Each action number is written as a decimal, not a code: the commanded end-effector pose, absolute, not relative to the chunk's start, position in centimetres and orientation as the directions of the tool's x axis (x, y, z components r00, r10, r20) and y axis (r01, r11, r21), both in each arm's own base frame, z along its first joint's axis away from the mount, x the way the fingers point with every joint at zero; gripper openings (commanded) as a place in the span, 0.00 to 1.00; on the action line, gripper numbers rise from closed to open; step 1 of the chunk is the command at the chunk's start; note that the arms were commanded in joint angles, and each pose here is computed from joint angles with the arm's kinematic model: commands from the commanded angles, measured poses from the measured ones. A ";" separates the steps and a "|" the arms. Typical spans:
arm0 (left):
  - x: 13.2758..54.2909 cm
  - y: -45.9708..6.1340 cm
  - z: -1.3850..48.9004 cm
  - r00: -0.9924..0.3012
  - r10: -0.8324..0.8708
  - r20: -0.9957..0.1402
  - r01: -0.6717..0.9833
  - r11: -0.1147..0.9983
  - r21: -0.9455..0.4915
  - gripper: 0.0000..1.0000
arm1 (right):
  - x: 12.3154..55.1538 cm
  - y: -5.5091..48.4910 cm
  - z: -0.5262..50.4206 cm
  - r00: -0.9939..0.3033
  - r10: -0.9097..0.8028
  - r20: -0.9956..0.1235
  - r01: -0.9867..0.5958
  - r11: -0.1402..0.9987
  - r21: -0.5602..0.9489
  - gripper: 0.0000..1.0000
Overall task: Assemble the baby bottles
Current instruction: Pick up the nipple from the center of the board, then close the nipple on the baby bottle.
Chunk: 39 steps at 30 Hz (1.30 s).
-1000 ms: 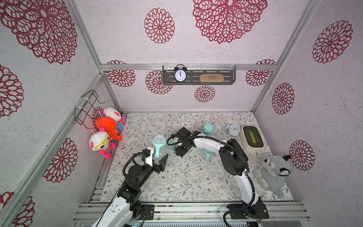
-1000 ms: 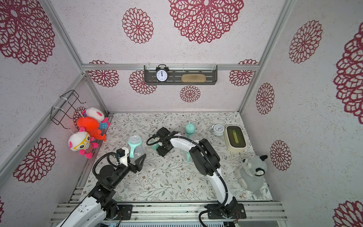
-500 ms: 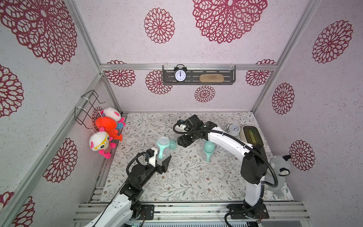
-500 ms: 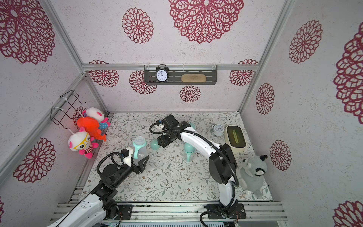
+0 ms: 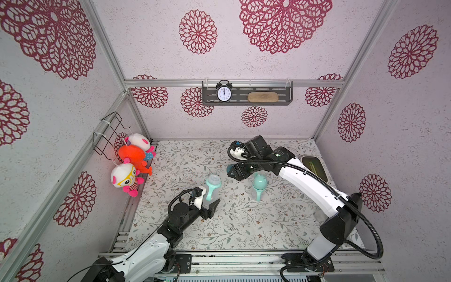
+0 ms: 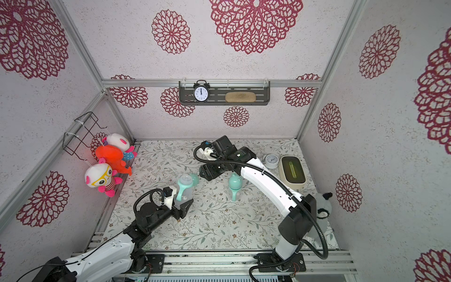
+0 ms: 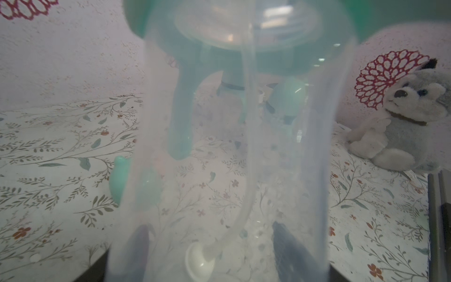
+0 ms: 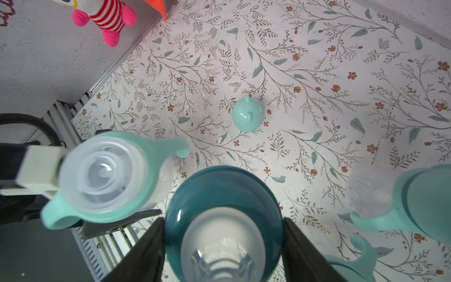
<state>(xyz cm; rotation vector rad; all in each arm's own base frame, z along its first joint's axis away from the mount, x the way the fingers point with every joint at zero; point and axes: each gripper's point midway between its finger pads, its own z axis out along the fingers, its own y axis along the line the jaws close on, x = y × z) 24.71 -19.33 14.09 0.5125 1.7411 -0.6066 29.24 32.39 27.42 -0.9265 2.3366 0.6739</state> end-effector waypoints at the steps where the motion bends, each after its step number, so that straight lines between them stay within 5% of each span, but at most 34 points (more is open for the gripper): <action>1: 24.9 -20.8 16.2 -0.157 0.023 -0.987 0.659 0.748 -0.087 0.00 | 26.6 31.3 30.0 -0.635 -0.437 -0.637 -0.732 0.604 0.315 0.57; 19: 23.8 -25.0 15.6 -0.132 0.119 -0.984 0.725 0.689 -0.013 0.00 | 21.9 31.2 27.2 -0.624 -0.525 -0.580 -0.780 0.466 0.418 0.57; 39: 23.0 -25.7 15.6 -0.094 0.150 -0.984 0.726 0.687 0.035 0.00 | 21.7 32.0 25.6 -0.639 -0.551 -0.537 -0.769 0.454 0.450 0.57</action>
